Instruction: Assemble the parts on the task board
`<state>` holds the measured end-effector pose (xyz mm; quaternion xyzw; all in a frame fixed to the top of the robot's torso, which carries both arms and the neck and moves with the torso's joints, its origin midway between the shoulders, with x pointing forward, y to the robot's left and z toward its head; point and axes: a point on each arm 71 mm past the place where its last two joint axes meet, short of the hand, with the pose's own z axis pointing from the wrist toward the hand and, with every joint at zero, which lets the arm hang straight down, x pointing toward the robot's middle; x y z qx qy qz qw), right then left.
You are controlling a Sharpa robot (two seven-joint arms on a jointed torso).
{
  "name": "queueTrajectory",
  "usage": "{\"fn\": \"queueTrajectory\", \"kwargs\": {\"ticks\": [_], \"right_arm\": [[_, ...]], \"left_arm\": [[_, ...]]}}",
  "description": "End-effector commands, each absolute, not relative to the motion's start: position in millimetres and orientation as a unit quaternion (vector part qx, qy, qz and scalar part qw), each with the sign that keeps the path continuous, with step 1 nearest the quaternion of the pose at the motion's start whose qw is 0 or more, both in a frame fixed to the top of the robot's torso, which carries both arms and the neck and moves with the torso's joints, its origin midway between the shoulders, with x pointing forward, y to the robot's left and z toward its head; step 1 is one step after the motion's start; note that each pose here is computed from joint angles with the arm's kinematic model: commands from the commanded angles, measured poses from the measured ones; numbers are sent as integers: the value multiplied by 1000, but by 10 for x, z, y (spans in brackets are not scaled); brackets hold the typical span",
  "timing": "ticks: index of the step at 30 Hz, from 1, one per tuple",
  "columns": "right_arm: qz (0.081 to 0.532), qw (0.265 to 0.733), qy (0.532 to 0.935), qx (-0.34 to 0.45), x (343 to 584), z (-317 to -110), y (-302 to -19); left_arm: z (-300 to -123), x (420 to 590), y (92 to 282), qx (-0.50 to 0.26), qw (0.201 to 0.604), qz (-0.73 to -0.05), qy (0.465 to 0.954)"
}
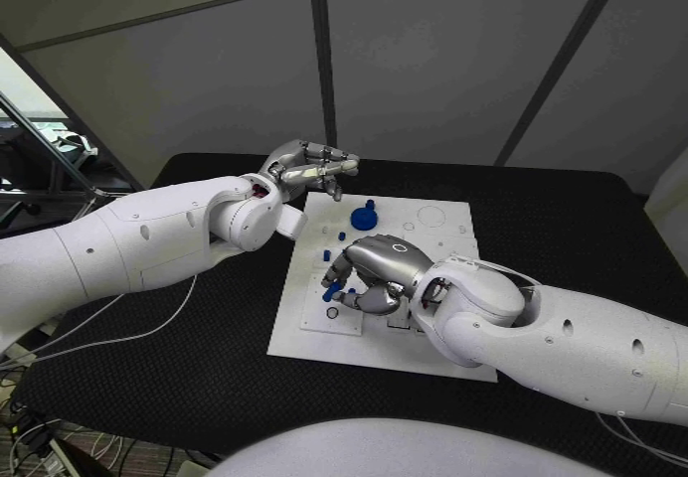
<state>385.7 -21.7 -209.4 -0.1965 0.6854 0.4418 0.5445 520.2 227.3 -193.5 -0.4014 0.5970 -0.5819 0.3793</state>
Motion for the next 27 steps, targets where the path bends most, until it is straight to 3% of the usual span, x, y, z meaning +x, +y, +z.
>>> {"fn": "queueTrajectory", "kwargs": {"ticks": [1,27], "right_arm": [[445,524,693,-215,3853,-2155,-181],[402,503,724,-247,3909,-2348,-133]], "left_arm": [[-1913,5206,2256,-399,377,-589,594],[-1909,5206,2235,-398,377,-590,593]]}}
